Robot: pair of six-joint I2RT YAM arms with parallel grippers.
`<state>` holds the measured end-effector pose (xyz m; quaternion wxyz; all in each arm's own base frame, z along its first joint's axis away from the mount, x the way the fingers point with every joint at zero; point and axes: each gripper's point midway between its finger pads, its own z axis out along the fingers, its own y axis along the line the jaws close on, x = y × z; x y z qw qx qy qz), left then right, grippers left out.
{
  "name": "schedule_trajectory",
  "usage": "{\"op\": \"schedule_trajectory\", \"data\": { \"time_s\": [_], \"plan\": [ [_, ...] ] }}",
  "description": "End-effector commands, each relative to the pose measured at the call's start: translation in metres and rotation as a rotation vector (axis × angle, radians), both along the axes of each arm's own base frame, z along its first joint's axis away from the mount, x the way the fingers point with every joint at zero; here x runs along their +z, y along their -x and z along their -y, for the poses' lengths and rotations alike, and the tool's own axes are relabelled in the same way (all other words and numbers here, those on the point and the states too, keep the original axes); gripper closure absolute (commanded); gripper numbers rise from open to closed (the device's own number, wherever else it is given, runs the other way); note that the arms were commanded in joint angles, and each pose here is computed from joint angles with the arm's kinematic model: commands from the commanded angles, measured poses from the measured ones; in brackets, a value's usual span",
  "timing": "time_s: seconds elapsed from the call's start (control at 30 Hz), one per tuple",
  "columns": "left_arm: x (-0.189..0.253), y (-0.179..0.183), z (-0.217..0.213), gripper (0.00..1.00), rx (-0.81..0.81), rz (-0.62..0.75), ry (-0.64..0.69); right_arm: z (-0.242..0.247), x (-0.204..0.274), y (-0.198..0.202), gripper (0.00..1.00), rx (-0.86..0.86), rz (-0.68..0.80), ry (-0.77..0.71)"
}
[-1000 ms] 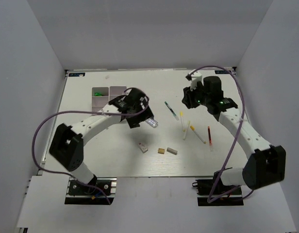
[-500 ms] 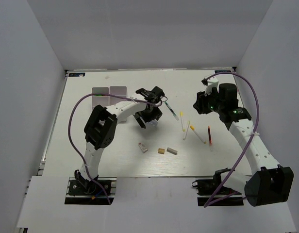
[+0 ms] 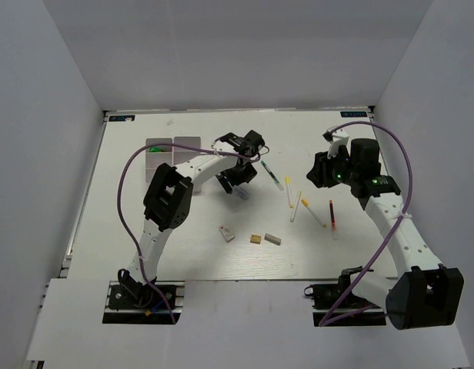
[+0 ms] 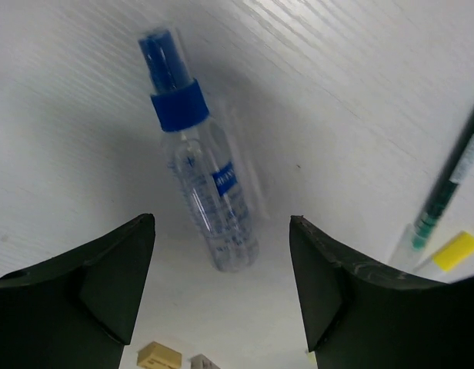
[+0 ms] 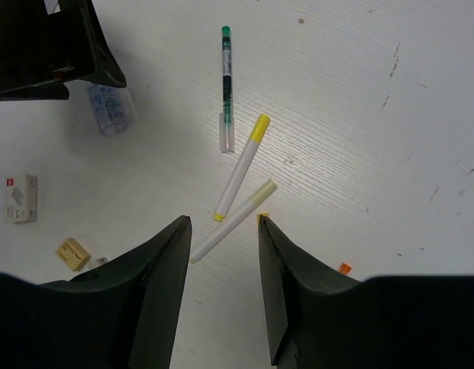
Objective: Sort the stationery into containers
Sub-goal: Grab a piece of stationery with the left arm
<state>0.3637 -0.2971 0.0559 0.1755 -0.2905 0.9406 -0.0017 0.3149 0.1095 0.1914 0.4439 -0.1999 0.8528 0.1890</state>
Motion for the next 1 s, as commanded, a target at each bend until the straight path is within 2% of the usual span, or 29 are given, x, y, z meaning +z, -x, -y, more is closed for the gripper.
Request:
{"op": "schedule_trajectory", "data": {
  "time_s": [0.0, 0.1, 0.23, 0.57, 0.67, 0.7, 0.83, 0.87, 0.9, 0.93, 0.97],
  "plan": [
    [0.012, -0.013, -0.018, 0.2, 0.026, 0.045, -0.054, -0.001, 0.003, 0.006, 0.53, 0.02, 0.013, -0.015],
    [0.012, -0.013, -0.018, 0.2, 0.017, 0.044, -0.057, 0.001, 0.002, 0.006, 0.53, 0.015, 0.013, -0.015],
    [-0.002, -0.018, -0.026, 0.25, 0.016, 0.019, -0.082, -0.001, 0.001, 0.006, 0.53, 0.023, 0.004, -0.026],
    [-0.017, -0.031, -0.03, 0.55, -0.048, 0.001, -0.093, 0.001, -0.008, 0.011, 0.53, 0.016, -0.023, -0.03],
    [-0.018, -0.04, -0.021, 0.69, -0.11, 0.034, -0.067, -0.001, -0.009, 0.012, 0.53, 0.019, -0.026, -0.035],
    [-0.011, -0.047, -0.012, 0.77, -0.164, 0.067, -0.036, -0.001, -0.009, 0.011, 0.53, 0.018, -0.028, -0.039],
    [0.039, -0.063, 0.02, 0.93, -0.338, 0.221, 0.013, -0.001, -0.008, 0.011, 0.53, 0.022, -0.023, -0.032],
    [0.051, -0.064, 0.026, 0.97, -0.378, 0.244, 0.038, -0.002, -0.008, 0.012, 0.55, 0.031, -0.022, -0.035],
    [0.082, -0.071, 0.03, 1.0, -0.437, 0.334, 0.049, -0.003, -0.008, 0.013, 0.6, 0.053, -0.011, -0.027],
    [0.094, -0.072, 0.029, 1.0, -0.465, 0.367, 0.047, -0.006, -0.01, 0.017, 0.75, 0.078, -0.012, -0.034],
    [0.112, -0.079, 0.029, 1.0, -0.525, 0.441, 0.024, -0.009, -0.01, 0.02, 0.84, 0.113, -0.004, -0.037]
  ]
}}
